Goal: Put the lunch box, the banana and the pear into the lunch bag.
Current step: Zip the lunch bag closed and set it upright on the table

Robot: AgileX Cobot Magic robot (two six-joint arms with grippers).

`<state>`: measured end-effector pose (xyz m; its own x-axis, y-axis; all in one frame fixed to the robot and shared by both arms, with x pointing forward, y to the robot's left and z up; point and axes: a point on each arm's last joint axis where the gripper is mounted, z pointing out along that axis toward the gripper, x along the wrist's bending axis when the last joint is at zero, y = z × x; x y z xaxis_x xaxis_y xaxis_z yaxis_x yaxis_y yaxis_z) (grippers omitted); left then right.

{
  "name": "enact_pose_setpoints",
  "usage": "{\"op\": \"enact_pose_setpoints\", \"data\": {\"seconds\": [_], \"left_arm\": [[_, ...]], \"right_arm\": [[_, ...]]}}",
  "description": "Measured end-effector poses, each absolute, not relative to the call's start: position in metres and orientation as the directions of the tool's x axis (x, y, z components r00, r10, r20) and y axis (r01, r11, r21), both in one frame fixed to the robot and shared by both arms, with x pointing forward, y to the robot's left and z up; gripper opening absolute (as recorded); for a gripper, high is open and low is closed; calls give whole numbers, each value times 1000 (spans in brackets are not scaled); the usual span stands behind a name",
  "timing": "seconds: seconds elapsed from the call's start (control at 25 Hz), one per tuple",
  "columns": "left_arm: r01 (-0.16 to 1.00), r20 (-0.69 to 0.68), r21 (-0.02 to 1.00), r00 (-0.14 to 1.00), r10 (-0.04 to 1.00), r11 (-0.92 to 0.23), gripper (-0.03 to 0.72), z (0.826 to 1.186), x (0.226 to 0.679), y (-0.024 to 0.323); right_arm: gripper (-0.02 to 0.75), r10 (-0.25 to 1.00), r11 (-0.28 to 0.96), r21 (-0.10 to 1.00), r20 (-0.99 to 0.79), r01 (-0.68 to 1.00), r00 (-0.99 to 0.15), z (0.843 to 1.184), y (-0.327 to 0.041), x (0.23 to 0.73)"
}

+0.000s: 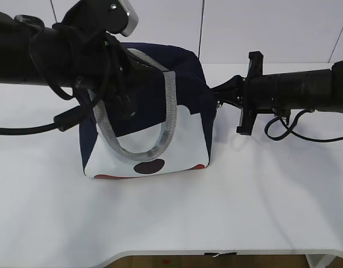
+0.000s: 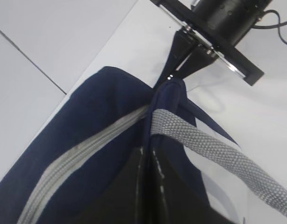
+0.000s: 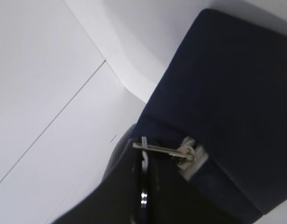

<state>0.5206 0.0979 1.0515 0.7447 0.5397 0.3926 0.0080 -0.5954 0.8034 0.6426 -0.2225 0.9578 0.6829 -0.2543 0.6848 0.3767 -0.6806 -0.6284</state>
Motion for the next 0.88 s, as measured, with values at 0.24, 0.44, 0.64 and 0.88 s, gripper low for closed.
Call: {"op": "enact_pose_setpoints", "data": {"seconds": [0.24, 0.44, 0.64, 0.88], "left_arm": [[9, 394, 803, 742, 542, -596, -8, 1052, 521, 98], [9, 395, 802, 741, 543, -597, -8, 1052, 521, 98], [11, 398, 802, 737, 547, -598, -8, 1052, 521, 99], [12, 401, 801, 732, 551, -599, -8, 1052, 522, 99]], "right_arm": [[6, -248, -666, -638, 678, 387, 692, 950, -221, 643], [6, -175, -671, -570, 744, 475, 645, 950, -220, 642], [16, -140, -659, -539, 773, 524, 619, 950, -218, 641], [352, -134, -627, -541, 784, 561, 606, 951, -216, 639]]}}
